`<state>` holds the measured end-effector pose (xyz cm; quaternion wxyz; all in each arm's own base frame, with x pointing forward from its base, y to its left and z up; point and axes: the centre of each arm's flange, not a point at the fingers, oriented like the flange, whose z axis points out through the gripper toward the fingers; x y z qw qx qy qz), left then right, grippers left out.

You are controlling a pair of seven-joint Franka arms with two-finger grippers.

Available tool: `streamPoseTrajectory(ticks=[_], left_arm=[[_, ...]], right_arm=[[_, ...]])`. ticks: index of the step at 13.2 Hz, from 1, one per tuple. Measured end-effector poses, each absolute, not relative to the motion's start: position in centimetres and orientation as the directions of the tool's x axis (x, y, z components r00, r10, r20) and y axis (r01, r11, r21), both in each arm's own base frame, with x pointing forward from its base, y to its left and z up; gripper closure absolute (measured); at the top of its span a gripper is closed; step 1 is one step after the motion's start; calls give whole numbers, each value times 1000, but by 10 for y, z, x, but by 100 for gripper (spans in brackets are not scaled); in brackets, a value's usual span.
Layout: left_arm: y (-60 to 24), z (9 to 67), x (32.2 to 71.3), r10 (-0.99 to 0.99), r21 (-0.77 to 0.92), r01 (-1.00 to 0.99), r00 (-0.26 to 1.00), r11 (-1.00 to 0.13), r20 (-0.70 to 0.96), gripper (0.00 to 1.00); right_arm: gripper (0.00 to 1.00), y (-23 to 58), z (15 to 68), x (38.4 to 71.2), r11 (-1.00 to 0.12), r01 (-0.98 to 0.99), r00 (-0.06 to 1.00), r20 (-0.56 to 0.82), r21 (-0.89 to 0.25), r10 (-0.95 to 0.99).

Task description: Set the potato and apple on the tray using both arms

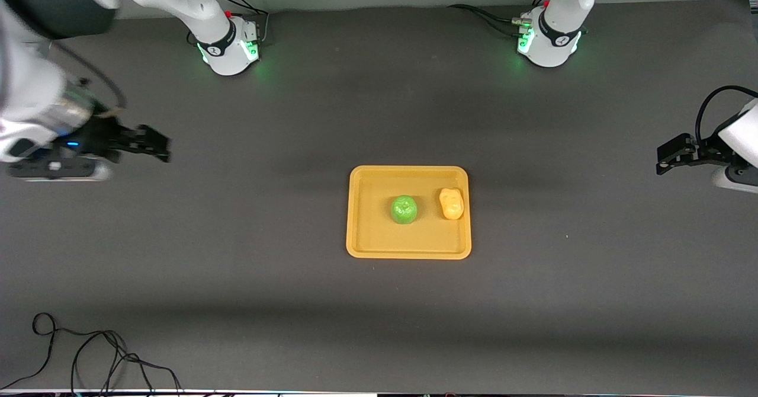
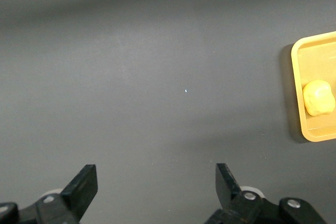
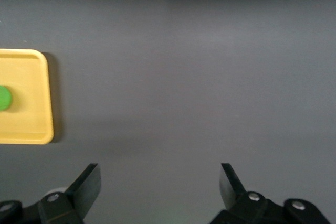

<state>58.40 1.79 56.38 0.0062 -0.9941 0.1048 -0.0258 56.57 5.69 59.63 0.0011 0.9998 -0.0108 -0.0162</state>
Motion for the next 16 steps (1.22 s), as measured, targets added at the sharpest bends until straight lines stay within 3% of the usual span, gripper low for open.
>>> streamPoseTrajectory(ticks=[5, 16], left_arm=[[18, 564, 584, -208, -18, -207, 977, -978, 50, 0], [18, 564, 584, -205, -18, -204, 977, -979, 50, 0]], right_arm=[[0, -25, 594, 566, -999, -51, 998, -33, -11, -51], [0, -26, 591, 566, -999, -53, 998, -32, -9, -53]])
